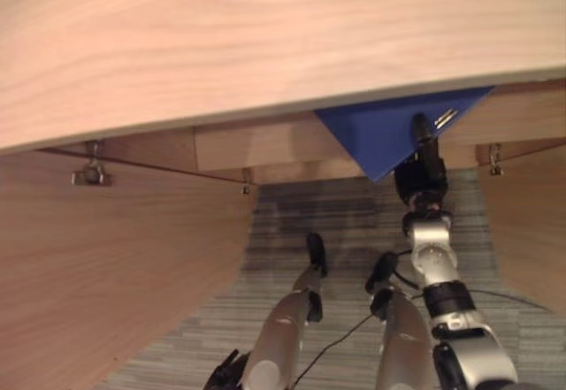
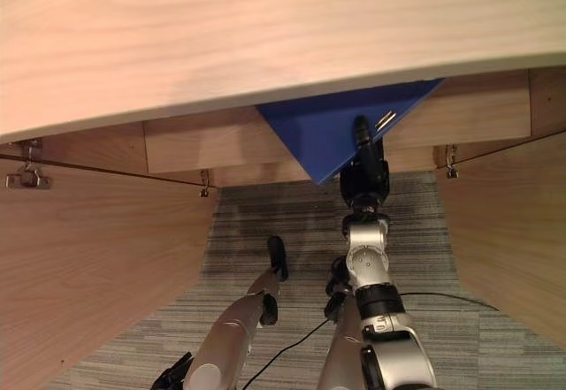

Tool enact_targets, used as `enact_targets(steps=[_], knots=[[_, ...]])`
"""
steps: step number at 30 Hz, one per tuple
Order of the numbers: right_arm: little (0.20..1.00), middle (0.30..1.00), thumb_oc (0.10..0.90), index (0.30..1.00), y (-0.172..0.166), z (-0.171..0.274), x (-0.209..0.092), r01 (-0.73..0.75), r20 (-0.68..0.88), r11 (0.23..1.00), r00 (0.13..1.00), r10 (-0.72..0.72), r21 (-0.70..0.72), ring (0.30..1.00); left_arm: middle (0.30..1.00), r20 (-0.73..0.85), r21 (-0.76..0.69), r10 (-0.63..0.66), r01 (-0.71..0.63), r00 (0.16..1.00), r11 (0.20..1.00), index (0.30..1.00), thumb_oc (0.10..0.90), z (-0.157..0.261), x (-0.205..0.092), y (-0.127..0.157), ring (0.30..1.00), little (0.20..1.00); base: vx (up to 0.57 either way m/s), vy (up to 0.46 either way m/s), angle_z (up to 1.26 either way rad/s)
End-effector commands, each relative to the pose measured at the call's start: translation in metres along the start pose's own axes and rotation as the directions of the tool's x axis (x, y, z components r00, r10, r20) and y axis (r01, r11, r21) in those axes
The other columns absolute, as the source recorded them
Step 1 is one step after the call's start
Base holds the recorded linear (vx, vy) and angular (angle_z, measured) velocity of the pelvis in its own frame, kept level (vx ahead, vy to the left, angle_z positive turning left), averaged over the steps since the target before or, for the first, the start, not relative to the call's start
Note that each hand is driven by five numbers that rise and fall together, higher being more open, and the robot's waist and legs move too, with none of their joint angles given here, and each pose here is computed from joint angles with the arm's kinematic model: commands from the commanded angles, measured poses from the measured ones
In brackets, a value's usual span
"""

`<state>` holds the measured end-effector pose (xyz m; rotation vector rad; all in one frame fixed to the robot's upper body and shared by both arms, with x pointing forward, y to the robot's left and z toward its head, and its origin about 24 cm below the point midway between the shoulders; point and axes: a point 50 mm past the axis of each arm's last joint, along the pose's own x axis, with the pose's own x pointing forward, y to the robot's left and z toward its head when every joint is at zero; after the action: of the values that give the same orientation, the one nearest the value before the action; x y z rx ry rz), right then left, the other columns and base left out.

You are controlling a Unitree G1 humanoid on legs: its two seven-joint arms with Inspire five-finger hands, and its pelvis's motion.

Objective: Put the empty folder in the office cabinet

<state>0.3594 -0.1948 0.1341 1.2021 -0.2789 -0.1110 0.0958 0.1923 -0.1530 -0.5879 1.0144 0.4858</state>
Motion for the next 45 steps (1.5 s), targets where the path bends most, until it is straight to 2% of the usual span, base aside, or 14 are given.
enact_targets(steps=[1,9,14,17,23,32,39,40,45], knots=[[0.300,0.300,0.400,0.300,0.107,0.022,0.009,-0.417,0.131,0.909,0.902,0.411,0.020,0.300,0.900,-0.001,0.114,0.093,-0.092,0.996,0.989,0.900,0.800,0.001,-0.005,0.028,0.900,0.900,-0.01,-0.030,0.03],[0.300,0.300,0.400,0.300,0.130,0.022,0.007,-0.478,0.143,0.878,0.870,0.472,0.013,0.300,0.900,0.037,0.122,0.101,-0.105,0.994,0.987,0.900,0.800,0.012,-0.003,0.026,0.900,0.900,0.00,-0.009,-0.03],[0.300,0.300,0.400,0.300,0.165,0.035,0.012,-0.532,0.192,0.847,0.828,0.526,-0.028,0.300,0.900,0.071,0.148,0.105,-0.114,0.992,0.982,0.900,0.800,0.020,-0.003,0.027,0.900,0.900,0.00,0.000,-0.02],[0.300,0.300,0.400,0.300,0.175,0.039,0.013,-0.531,0.240,0.847,0.824,0.513,0.011,0.300,0.900,0.089,0.174,0.092,-0.106,0.992,0.979,0.900,0.800,0.025,-0.003,0.023,0.900,0.900,-0.01,-0.006,-0.08],[0.300,0.300,0.400,0.300,0.185,0.038,0.015,-0.506,0.246,0.862,0.833,0.495,-0.021,0.300,0.900,0.111,0.212,0.071,-0.093,0.991,0.973,0.900,0.800,0.030,-0.003,0.016,0.900,0.900,0.00,0.002,-0.01],[0.300,0.300,0.400,0.300,0.226,0.038,0.015,-0.523,0.284,0.852,0.816,0.503,-0.009,0.300,0.900,0.139,0.265,0.039,-0.075,0.990,0.961,0.900,0.800,0.037,-0.005,0.010,0.900,0.900,-0.01,0.009,-0.05],[0.300,0.300,0.400,0.300,0.241,0.031,0.011,-0.524,0.280,0.852,0.815,0.507,-0.020,0.300,0.900,0.158,0.287,0.035,-0.079,0.987,0.955,0.900,0.800,0.042,-0.005,0.008,0.900,0.900,0.00,0.000,0.00],[0.900,0.900,0.800,0.900,0.245,0.027,0.010,-0.521,0.268,0.853,0.818,0.510,-0.034,0.900,0.900,0.160,0.297,0.020,-0.067,0.987,0.953,0.900,0.800,0.043,-0.006,0.004,0.900,0.900,0.00,0.000,0.00],[0.900,0.900,0.800,0.900,0.249,0.010,0.007,-0.539,0.196,0.839,0.816,0.543,-0.080,0.900,0.900,0.173,0.314,-0.003,-0.052,0.985,0.948,0.900,0.800,0.047,-0.008,0.002,0.900,0.900,0.00,0.000,0.00]])
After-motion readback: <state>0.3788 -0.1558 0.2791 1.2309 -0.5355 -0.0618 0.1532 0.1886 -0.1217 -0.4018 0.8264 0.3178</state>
